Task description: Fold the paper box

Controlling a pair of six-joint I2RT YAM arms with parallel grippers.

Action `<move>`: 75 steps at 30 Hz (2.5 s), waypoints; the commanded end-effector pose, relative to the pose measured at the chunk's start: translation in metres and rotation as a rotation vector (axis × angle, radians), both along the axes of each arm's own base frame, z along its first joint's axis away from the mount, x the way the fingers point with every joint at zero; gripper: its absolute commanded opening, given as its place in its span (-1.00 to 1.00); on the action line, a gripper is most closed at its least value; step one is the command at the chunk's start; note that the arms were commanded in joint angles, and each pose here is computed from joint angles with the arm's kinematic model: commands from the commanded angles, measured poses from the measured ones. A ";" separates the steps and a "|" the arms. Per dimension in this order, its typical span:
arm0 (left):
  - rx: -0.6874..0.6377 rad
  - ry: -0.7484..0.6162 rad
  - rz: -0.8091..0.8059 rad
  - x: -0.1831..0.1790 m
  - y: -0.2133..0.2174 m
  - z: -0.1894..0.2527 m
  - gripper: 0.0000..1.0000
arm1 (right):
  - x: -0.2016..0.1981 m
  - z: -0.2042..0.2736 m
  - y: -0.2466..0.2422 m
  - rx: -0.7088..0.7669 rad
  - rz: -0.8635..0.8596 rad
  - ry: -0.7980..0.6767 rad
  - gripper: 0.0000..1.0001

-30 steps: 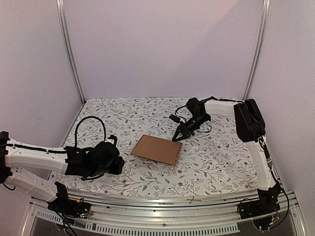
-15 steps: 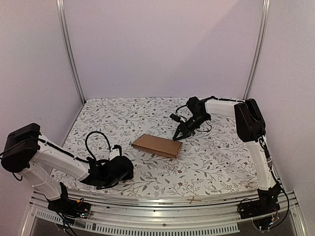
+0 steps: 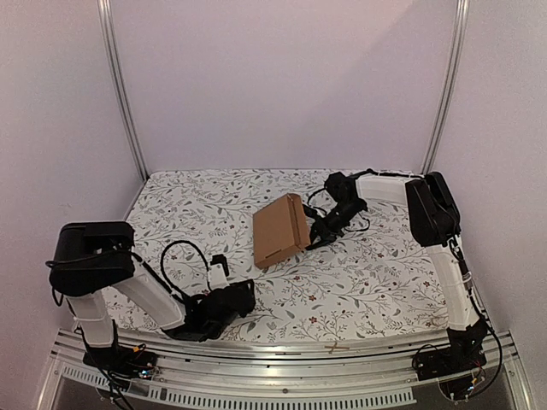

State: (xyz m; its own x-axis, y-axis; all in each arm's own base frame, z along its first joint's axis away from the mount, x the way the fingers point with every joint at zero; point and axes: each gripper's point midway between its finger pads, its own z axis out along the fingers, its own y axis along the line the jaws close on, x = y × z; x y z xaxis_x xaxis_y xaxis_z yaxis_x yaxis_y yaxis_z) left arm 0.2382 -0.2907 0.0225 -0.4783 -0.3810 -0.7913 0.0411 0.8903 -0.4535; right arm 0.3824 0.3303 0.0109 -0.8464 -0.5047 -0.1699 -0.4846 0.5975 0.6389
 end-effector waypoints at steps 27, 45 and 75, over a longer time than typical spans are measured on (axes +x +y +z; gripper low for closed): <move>-0.004 0.267 -0.088 0.123 0.022 0.053 0.10 | 0.006 0.045 0.005 0.111 -0.030 -0.087 -0.62; -0.103 0.380 -0.071 0.147 0.022 0.000 -0.45 | 0.010 0.037 -0.002 0.111 -0.051 -0.063 -0.56; -0.164 0.427 0.088 0.104 0.085 -0.034 -0.87 | 0.055 0.006 0.022 0.073 -0.194 -0.066 -0.52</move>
State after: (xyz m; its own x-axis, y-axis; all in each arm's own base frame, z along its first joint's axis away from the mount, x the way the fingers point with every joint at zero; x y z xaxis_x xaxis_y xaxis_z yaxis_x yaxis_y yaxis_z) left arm 0.3533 -0.2182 0.0089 -0.6727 -0.5685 -0.4736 -0.2087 0.7599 -0.6157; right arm 0.4316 0.3282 0.0221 -0.9248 -0.3076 -0.2241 -0.3750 0.6363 0.6742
